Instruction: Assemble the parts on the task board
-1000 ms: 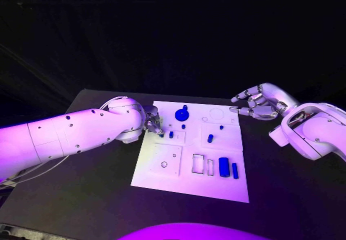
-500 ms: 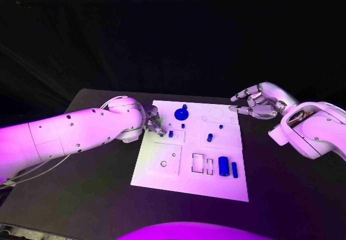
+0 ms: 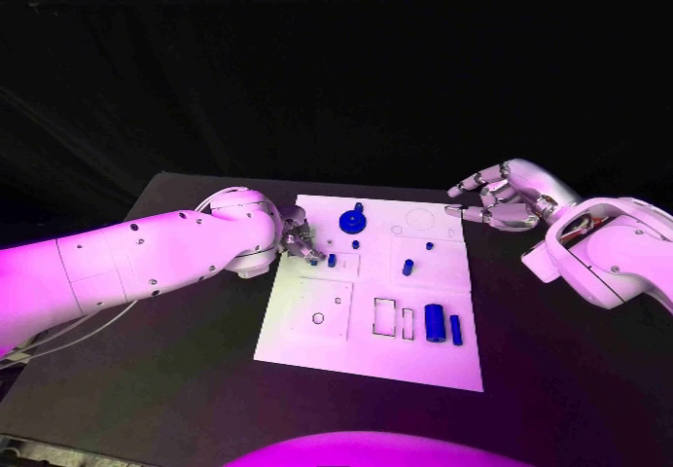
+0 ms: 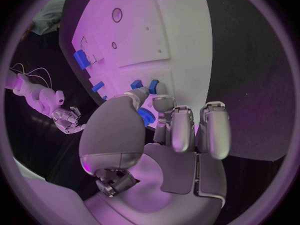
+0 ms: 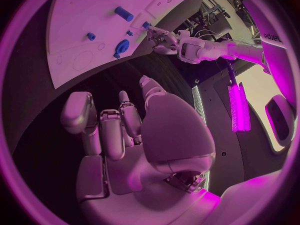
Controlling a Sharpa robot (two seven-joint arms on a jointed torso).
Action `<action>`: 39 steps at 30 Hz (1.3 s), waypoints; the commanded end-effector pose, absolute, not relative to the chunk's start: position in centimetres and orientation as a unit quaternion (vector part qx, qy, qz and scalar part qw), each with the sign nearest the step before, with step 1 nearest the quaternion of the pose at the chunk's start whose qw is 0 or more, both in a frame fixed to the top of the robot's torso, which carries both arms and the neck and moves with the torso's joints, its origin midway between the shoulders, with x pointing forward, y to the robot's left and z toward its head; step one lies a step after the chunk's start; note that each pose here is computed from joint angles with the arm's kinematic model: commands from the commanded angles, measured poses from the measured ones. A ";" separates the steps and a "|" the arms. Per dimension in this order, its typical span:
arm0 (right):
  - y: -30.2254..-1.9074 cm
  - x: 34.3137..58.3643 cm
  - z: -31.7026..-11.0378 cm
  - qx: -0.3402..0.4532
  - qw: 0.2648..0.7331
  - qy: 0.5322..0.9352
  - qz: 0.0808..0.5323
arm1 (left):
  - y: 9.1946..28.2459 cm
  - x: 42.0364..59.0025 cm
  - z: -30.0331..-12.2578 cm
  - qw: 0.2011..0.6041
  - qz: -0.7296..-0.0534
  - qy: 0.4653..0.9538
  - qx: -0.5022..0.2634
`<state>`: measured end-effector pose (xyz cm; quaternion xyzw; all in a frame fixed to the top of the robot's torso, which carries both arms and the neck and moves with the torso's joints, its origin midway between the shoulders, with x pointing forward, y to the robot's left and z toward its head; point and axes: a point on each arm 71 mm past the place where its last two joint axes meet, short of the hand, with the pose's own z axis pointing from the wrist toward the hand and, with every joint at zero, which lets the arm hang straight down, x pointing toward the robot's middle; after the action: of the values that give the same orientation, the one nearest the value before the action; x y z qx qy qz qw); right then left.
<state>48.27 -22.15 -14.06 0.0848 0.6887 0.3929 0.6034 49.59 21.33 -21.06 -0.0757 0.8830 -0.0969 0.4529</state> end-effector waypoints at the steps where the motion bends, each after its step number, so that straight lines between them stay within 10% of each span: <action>1: -22.1 48.2 -14.1 0.080 0.604 0.689 0.393 | 21.4 49.5 -21.3 0.444 -0.095 0.888 -0.075; 30: -22.2 48.3 -14.1 0.081 0.605 0.689 0.392 | 21.8 50.3 -18.7 0.524 -0.229 0.798 -0.189; 39: -22.3 48.3 -14.2 0.081 0.605 0.689 0.391 | 18.9 49.9 -16.9 0.585 -0.331 0.737 -0.075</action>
<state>48.34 -22.28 -14.14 0.0859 0.6890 0.3912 0.6040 50.10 20.19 -18.13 -0.1363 0.7817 -0.2715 0.5447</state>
